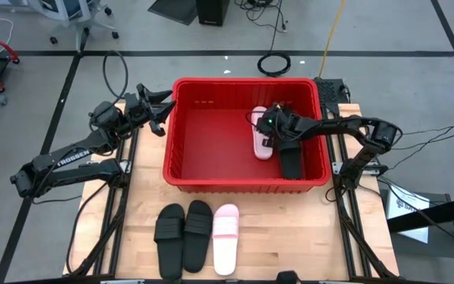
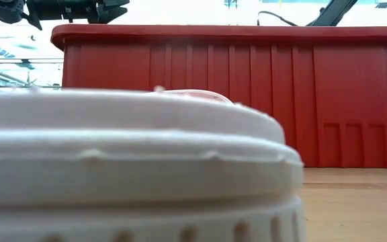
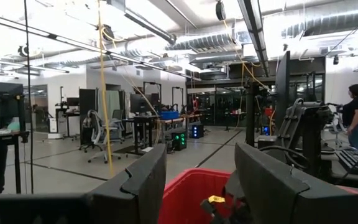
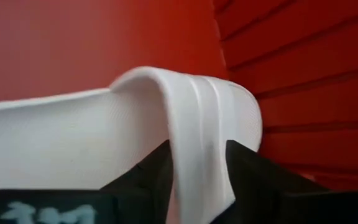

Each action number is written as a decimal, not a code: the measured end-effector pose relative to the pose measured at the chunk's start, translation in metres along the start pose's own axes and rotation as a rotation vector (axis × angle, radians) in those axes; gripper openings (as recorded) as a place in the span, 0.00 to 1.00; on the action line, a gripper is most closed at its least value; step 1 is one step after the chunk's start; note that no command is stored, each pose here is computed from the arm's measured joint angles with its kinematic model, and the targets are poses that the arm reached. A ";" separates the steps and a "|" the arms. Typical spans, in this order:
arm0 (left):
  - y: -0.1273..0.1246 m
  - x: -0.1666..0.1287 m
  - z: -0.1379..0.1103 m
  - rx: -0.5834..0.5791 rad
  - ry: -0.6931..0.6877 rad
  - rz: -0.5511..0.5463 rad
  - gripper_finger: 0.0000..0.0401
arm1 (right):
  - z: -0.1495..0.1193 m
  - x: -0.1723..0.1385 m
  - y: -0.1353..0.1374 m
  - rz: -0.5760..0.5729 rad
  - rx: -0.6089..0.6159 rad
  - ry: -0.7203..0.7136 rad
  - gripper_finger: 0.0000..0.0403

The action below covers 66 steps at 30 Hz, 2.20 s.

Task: Pick and place slides into bin
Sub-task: Put the pink slipper into the red container

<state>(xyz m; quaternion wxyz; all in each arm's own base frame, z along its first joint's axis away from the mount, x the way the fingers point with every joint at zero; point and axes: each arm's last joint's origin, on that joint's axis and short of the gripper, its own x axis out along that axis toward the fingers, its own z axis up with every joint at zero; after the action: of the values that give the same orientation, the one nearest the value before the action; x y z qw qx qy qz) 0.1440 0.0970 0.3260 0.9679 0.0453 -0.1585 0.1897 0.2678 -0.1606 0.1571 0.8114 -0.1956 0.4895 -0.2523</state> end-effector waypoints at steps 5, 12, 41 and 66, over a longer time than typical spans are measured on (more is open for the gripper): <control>0.000 0.000 0.000 0.000 0.000 0.000 0.49 | 0.005 -0.003 0.009 0.015 -0.014 -0.019 0.41; 0.000 0.000 0.000 -0.001 0.000 0.000 0.49 | 0.015 -0.016 0.020 -0.043 -0.069 -0.024 0.45; 0.000 0.000 0.000 -0.031 -0.003 -0.008 0.49 | 0.071 -0.182 0.008 0.350 0.356 -0.961 0.43; -0.028 0.000 0.009 -0.203 -0.042 -0.435 0.49 | 0.081 -0.259 0.172 0.787 -0.062 -1.245 0.43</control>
<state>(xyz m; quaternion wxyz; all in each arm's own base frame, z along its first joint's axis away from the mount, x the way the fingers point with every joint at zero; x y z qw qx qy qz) 0.1520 0.0692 0.3334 0.9821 -0.0150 -0.1834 -0.0409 0.2761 0.1375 0.2762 0.9637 -0.1354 -0.0209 0.2291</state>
